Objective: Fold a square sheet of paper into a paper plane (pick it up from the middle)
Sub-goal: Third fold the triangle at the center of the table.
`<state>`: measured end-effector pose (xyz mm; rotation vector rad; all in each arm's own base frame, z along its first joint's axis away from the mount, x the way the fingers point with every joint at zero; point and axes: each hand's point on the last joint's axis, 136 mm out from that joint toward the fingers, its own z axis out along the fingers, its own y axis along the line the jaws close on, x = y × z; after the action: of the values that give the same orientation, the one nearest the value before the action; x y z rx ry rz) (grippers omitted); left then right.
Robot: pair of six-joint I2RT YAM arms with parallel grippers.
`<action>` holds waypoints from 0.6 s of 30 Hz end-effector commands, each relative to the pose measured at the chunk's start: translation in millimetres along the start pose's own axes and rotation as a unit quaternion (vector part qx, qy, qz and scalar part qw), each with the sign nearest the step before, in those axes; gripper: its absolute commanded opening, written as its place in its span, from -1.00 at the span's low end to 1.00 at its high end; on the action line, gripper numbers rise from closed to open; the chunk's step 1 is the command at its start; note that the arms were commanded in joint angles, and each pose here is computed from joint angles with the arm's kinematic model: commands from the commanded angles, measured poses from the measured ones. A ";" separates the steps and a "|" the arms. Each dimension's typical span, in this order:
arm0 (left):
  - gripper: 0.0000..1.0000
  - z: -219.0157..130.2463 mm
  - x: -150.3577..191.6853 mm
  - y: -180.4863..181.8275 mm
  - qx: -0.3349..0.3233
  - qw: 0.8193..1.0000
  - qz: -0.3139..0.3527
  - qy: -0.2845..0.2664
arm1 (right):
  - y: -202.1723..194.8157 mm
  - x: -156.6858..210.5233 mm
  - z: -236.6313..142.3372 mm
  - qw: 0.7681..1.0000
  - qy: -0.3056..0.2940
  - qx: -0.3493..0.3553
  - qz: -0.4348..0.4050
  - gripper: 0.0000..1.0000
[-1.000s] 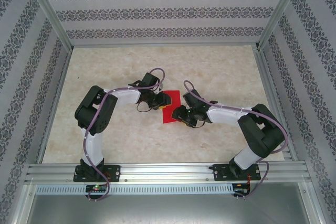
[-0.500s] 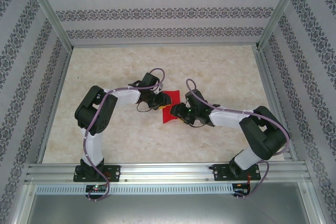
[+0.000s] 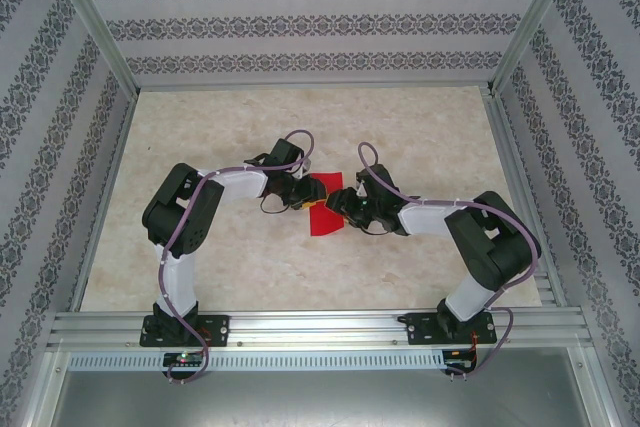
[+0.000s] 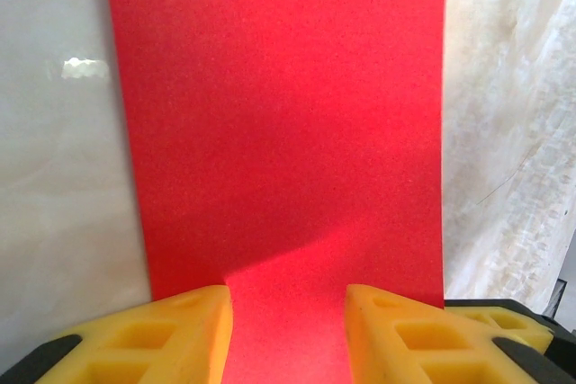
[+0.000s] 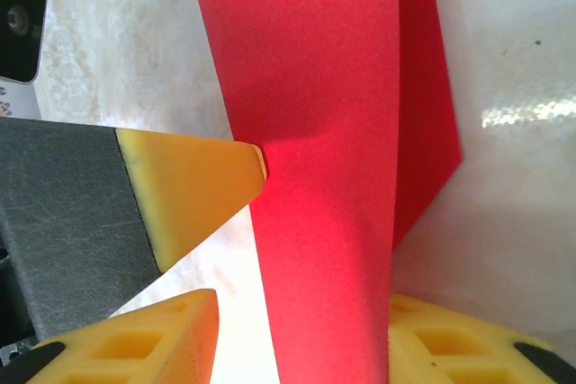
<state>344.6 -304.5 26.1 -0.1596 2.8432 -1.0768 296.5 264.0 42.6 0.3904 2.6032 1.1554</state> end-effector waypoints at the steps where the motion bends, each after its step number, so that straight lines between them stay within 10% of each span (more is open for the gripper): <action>1: -0.19 14.8 26.7 64.0 -0.093 0.994 -0.050 0.036 | -4.7 9.1 -6.6 1.000 0.010 0.005 0.015 -0.13; 18: -0.19 9.6 21.3 50.4 -0.075 0.996 -0.035 0.033 | -18.1 28.9 -28.9 0.997 -0.004 0.036 0.062 -0.78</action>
<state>344.2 -304.8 26.3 -0.1566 2.8437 -1.0809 262.6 248.3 44.8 0.5390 2.6501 1.1425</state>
